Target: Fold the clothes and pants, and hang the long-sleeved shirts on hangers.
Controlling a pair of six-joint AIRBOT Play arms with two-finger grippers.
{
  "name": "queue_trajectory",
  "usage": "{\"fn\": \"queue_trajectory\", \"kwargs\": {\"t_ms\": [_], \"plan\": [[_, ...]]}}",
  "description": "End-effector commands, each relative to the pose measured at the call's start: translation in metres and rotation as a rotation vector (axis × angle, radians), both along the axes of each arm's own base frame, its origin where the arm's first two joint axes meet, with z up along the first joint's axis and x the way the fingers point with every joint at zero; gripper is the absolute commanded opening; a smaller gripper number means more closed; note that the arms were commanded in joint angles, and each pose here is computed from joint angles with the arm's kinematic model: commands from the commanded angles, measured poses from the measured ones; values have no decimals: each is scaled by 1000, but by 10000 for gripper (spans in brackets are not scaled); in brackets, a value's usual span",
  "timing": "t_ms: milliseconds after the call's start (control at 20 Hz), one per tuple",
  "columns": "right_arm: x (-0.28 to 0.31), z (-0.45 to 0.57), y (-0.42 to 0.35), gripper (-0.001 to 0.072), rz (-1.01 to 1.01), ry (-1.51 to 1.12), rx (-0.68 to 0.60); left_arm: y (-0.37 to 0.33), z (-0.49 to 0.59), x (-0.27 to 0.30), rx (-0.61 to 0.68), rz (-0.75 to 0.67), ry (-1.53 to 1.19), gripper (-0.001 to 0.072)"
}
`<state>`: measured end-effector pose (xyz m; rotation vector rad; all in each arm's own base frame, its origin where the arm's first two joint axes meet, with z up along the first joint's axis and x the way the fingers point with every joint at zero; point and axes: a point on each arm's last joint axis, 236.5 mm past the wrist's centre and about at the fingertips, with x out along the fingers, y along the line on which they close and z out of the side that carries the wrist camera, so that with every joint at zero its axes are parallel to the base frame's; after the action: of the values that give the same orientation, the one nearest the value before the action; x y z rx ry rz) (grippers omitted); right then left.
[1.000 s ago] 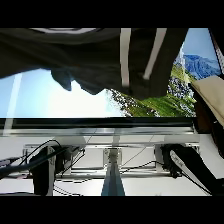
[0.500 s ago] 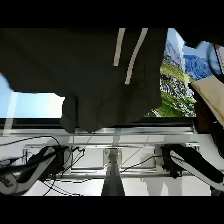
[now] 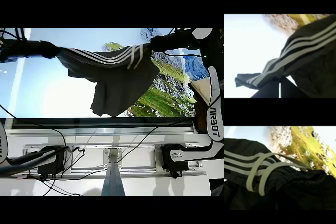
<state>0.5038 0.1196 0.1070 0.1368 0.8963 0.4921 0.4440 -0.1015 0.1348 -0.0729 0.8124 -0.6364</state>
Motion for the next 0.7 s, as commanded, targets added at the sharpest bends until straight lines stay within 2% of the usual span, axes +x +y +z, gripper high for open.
{"fn": "queue_trajectory", "kwargs": {"t_ms": [0, 150, 350, 500, 600, 650], "plan": [[9, -27, -53, 23, -87, 54, -56, -37, -22, -78, -41, -144, 347, 4], [1, -37, -94, 23, -131, 104, -98, -79, -27, -124, -56, -281, 486, 4], [-37, -64, -128, 23, -81, 262, -201, -148, -68, -158, -45, -335, 555, 5], [-77, -90, -154, 23, 1, 433, -345, -193, -107, -196, -14, -381, 582, 5], [-90, -100, -159, 23, 20, 503, -363, -216, -126, -218, 8, -410, 568, 6], [-87, -102, -157, 43, 20, 500, -355, -225, -134, -226, 18, -426, 559, 84]]}}
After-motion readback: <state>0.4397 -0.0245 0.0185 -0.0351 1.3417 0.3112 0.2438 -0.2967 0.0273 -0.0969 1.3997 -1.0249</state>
